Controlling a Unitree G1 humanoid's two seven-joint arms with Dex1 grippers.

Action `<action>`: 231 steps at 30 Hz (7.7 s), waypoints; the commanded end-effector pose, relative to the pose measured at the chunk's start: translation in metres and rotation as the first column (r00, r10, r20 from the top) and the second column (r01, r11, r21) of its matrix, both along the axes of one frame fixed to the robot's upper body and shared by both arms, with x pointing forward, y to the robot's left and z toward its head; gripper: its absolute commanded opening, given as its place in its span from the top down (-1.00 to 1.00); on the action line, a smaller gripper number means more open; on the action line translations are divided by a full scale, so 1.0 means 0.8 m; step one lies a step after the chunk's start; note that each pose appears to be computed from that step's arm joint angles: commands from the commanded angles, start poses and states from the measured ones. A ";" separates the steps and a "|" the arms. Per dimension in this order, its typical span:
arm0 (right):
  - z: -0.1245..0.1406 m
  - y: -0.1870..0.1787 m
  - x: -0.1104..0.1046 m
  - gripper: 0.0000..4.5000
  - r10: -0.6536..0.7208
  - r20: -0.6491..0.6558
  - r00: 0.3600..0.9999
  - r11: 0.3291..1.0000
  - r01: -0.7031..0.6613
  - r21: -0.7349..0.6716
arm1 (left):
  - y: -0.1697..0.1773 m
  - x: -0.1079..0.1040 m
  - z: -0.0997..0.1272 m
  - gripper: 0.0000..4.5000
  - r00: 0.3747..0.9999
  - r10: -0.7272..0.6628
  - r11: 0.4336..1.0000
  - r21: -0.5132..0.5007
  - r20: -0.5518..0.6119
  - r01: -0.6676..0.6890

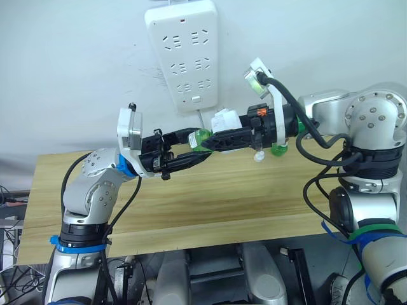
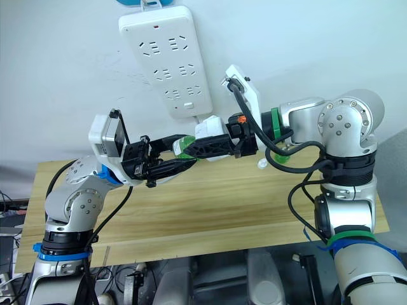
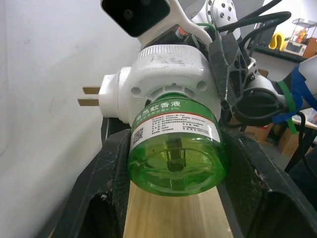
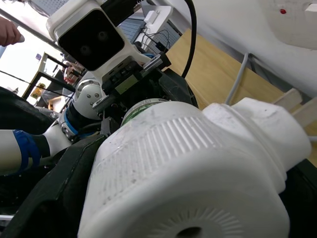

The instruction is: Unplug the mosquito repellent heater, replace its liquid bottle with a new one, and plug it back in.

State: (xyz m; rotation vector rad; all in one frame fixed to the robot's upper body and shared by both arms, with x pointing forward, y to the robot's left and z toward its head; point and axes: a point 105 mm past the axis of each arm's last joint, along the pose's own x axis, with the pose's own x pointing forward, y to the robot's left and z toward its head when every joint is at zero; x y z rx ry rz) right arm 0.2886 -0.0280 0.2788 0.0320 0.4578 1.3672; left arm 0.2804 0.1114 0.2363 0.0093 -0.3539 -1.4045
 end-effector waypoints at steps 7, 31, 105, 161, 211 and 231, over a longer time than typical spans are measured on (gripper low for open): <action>0.014 -0.012 0.001 -0.99 -0.006 0.014 1.000 0.999 0.006 0.032 | 0.007 -0.008 0.005 0.00 0.999 0.005 1.000 -0.003 0.044 -0.005; 0.019 -0.062 0.004 -0.99 -0.069 -0.009 0.998 0.997 0.070 0.021 | 0.020 -0.014 0.002 0.00 0.999 0.031 1.000 0.002 0.035 -0.031; 0.029 -0.068 0.010 1.00 -0.089 -0.007 0.996 0.991 0.090 0.100 | 0.013 -0.015 0.007 0.00 1.000 -0.005 0.999 -0.045 0.014 0.006; -0.033 -0.076 -0.002 1.00 -0.012 0.020 1.000 1.000 0.012 -0.007 | 0.022 -0.019 0.024 0.00 0.995 0.013 0.989 -0.147 -0.101 -0.028; -0.019 -0.023 -0.011 1.00 0.065 0.104 0.992 0.996 -0.071 0.055 | 0.015 -0.036 0.015 0.00 0.959 -0.083 0.988 -0.148 -0.272 0.043; -0.019 -0.020 -0.042 1.00 0.171 0.150 0.974 0.983 -0.158 -0.090 | 0.006 -0.019 -0.002 0.00 0.989 -0.028 0.997 -0.071 -0.146 0.018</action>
